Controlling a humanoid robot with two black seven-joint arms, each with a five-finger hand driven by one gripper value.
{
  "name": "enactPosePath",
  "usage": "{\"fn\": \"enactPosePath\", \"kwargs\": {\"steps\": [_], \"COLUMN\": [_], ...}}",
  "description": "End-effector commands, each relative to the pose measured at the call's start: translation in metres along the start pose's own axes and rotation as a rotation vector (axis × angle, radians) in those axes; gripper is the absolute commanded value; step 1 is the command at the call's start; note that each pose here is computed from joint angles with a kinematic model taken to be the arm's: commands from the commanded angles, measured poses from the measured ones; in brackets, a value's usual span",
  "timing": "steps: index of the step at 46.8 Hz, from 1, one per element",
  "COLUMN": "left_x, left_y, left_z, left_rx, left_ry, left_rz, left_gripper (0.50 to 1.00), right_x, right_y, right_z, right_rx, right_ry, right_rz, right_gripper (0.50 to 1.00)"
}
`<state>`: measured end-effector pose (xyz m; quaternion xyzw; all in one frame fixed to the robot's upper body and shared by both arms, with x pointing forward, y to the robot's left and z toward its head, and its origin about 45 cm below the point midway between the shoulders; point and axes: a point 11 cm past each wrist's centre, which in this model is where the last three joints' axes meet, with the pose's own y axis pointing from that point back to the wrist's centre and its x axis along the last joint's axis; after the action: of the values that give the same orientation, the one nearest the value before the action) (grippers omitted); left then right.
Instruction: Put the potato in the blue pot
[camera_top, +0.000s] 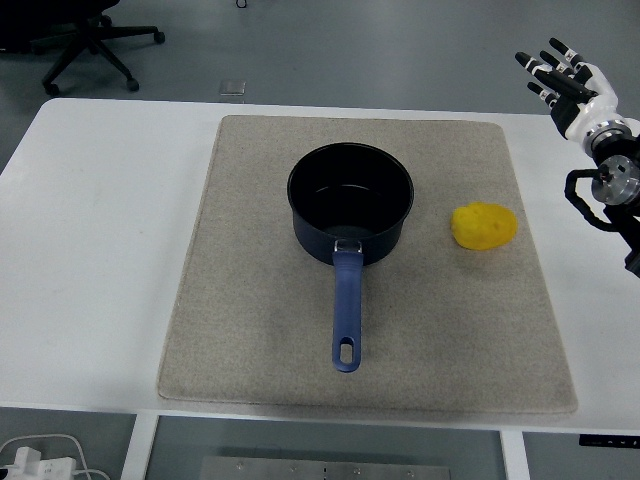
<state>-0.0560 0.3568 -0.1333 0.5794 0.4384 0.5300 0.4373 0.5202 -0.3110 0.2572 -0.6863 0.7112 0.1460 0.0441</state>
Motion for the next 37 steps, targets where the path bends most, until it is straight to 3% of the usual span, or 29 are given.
{"fn": "enactPosePath", "kwargs": {"steps": [1,18,37], "left_x": [-0.001,-0.001,-0.001], "left_y": [0.0,0.0,0.0], "left_z": [0.0,0.0,0.0], "left_rx": [0.001,0.0,0.0], "left_ry": [-0.001,-0.001,0.0], "left_rz": [-0.001,-0.003,-0.003], "left_gripper": [0.996,0.996,0.996], "right_x": [-0.001,-0.003,-0.013], "right_y": [0.0,0.0,0.003], "right_z": [0.001,0.001,0.005], "right_rx": [-0.001,-0.003,-0.018], "right_ry": [0.0,-0.003,0.063], "right_rz": [-0.001,-0.012,-0.126], "right_gripper": [0.928,0.928,0.928]}}
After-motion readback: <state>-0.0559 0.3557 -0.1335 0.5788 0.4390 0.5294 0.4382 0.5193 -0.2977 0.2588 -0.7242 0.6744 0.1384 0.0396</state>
